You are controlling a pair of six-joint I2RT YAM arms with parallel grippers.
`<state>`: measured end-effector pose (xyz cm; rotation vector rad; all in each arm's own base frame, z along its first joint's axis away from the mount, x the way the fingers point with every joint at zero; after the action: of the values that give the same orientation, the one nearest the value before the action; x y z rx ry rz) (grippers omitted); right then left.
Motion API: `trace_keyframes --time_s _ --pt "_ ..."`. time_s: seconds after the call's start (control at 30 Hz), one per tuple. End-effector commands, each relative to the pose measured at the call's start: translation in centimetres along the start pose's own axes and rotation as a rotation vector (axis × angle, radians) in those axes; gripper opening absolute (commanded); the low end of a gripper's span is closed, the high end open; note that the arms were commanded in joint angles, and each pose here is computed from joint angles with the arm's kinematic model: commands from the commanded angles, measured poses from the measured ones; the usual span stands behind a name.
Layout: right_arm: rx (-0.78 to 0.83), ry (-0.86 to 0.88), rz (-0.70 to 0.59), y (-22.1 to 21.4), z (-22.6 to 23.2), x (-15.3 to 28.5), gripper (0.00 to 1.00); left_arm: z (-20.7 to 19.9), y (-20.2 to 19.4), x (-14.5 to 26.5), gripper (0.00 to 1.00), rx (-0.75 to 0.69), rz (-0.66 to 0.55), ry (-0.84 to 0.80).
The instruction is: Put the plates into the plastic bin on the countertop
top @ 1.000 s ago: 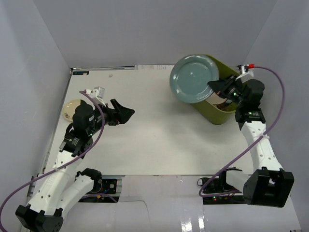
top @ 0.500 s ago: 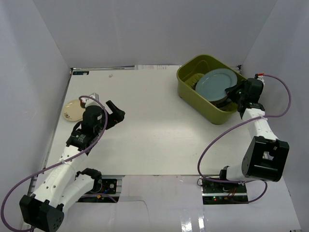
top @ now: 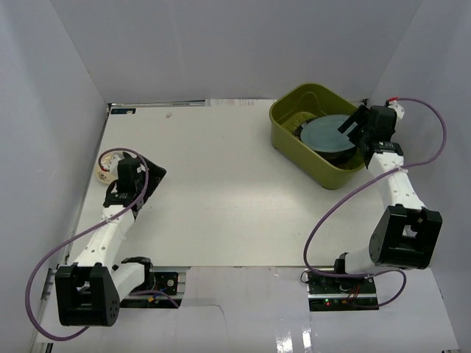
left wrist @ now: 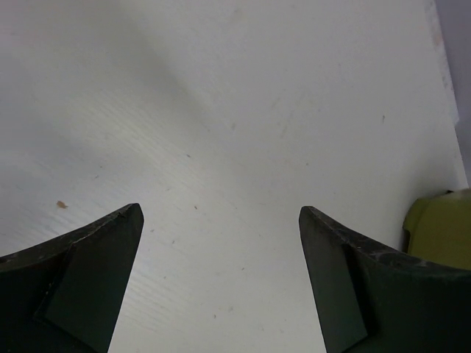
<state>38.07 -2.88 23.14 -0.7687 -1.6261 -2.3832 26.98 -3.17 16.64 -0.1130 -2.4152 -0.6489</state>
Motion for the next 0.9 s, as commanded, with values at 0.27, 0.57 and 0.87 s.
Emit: trace_keyframes --time_s 0.27,0.57,0.87 --pt "0.310 -0.047 -0.151 3.6 5.4 4.8 0.91 5.5 7.1 -2.2 0.95 0.370 -0.195 0.153" --pt "0.365 0.002 -0.050 1.3 5.0 3.4 0.91 9.1 10.8 -5.5 0.94 0.480 -0.236 0.246" --pt "0.325 0.368 -0.215 2.3 8.8 9.6 1.00 10.5 12.4 -9.7 0.91 0.532 -0.226 0.285"
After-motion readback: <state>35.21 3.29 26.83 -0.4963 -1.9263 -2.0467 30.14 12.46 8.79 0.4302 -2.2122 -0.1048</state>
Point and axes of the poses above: each gripper's point midway between its finger pads, its own x axis back along the fingers, its own z axis along the line the jaws close on, y = z × x, the point moved 6 cm from there along x, back along the fingers, and after that the axes turned 11 degrees about x, right-handed, at the moved point
